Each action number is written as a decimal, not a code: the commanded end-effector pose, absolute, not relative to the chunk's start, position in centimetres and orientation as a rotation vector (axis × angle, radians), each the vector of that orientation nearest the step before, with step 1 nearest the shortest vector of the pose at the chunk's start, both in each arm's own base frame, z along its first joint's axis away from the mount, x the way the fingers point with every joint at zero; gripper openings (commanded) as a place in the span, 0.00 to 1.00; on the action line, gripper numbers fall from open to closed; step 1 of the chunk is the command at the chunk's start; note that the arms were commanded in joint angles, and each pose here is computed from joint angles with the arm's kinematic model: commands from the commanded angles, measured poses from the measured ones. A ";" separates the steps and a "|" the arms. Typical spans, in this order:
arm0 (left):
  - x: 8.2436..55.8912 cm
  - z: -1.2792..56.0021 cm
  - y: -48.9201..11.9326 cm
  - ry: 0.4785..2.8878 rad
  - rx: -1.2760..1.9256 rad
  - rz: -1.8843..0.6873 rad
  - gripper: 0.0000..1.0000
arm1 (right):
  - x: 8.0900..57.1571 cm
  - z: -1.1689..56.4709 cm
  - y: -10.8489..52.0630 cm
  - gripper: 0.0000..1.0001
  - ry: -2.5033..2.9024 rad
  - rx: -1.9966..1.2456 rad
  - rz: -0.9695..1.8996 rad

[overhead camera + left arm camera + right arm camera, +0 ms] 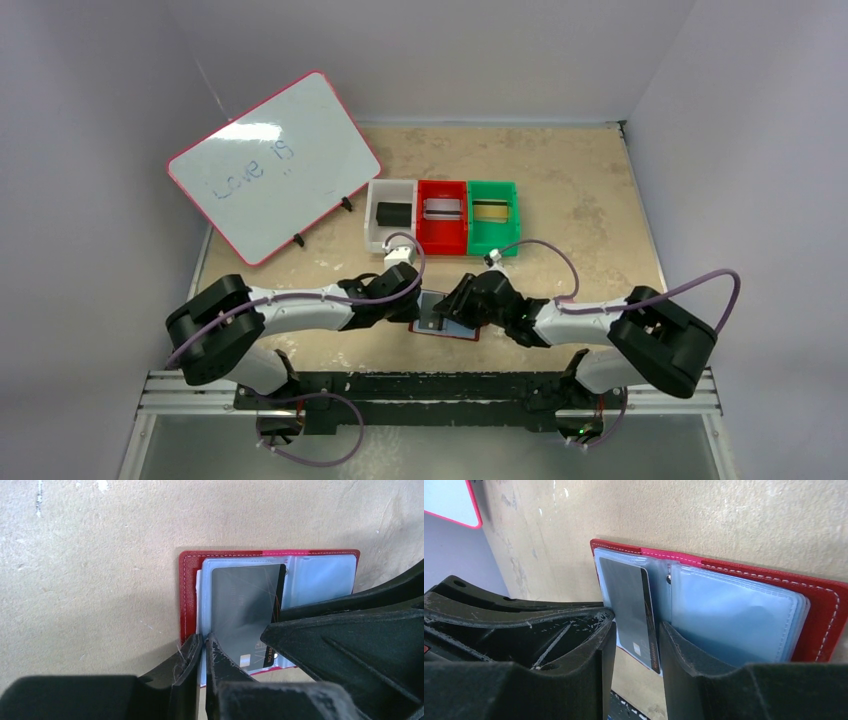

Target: Take the credit cards out of the card holder

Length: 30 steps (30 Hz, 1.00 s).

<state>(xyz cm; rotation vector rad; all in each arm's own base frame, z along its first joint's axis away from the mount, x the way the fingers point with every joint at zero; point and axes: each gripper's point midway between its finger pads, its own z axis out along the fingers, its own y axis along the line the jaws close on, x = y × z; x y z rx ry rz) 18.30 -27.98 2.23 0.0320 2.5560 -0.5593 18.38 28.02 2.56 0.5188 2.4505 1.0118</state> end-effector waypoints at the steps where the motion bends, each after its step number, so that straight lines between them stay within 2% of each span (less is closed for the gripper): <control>1: 18.0 1.7 -28.6 2.563 0.039 -0.550 0.03 | 18.1 1.5 26.4 0.40 2.460 0.561 0.938; 5: 17.7 1.1 -28.6 2.575 0.045 -0.530 0.00 | 18.1 2.0 26.6 0.32 2.432 0.567 1.009; 9: 17.6 0.6 -28.5 2.587 0.037 -0.511 0.00 | 18.0 2.3 26.6 0.20 2.410 0.572 1.070; 11: 17.6 0.5 -28.4 2.587 0.028 -0.500 0.00 | 18.0 2.4 26.5 0.10 2.405 0.573 1.075; 15: 18.0 0.4 -27.7 2.578 0.000 -0.446 0.00 | 18.0 2.7 26.1 0.00 2.386 0.580 1.077; 30: 19.2 1.0 -25.8 2.533 -0.062 -0.306 0.00 | 17.5 2.2 24.4 0.00 2.394 0.597 1.016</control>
